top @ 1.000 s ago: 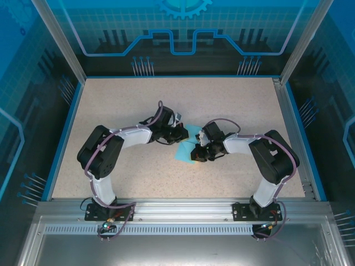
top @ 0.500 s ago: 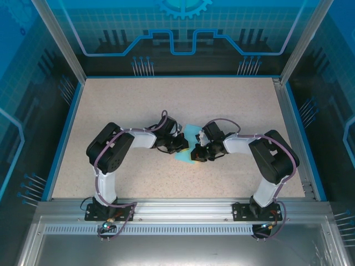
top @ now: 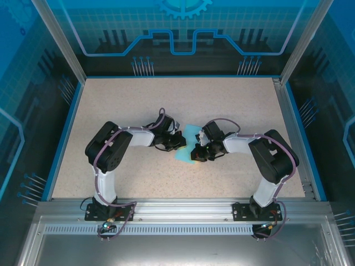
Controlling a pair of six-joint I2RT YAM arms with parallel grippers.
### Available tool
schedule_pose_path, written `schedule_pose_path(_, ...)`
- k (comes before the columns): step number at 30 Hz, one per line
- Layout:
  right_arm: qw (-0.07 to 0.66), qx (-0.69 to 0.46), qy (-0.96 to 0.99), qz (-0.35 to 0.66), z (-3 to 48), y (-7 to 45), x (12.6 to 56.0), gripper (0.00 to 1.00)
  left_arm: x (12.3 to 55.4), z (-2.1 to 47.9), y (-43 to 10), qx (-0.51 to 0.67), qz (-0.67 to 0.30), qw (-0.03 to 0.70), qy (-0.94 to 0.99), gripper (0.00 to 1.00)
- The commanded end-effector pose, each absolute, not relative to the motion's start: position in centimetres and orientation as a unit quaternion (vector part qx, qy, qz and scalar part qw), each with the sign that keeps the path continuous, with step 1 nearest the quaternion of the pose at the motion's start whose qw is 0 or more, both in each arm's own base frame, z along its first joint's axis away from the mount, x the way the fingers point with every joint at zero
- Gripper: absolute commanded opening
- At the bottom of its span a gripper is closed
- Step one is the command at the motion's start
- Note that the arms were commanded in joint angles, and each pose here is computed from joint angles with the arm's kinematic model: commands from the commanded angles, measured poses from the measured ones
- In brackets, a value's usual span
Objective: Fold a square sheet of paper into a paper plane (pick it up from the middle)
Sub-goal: Fold the triangle a second time at the center of the table.
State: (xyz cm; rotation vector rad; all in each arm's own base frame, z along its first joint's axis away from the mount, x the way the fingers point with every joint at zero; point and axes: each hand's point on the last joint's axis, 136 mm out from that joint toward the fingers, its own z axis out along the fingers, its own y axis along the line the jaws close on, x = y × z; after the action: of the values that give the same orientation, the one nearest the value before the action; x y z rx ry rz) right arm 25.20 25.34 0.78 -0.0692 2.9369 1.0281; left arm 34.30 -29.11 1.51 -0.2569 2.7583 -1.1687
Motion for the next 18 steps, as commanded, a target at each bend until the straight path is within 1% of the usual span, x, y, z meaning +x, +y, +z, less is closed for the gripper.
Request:
schedule_pose_path(1, -0.047, 0.021, 0.972, 0.230, -3.6, 21.2, 22.2, 0.02, 35.9, -0.5, -26.4, -0.105, -0.337, 0.088, 0.931, 0.00)
schedule_pose_path(11, -0.044, 0.021, 0.971, 0.234, -3.4, 21.3, 22.3, 0.02, 37.3, -0.4, -24.7, -0.112, -0.330, 0.095, 0.933, 0.00)
schedule_pose_path(18, -0.044, 0.020, 0.970, 0.240, -3.3, 21.6, 22.3, 0.02, 38.4, 1.3, -24.5, -0.105, -0.335, 0.105, 0.931, 0.00)
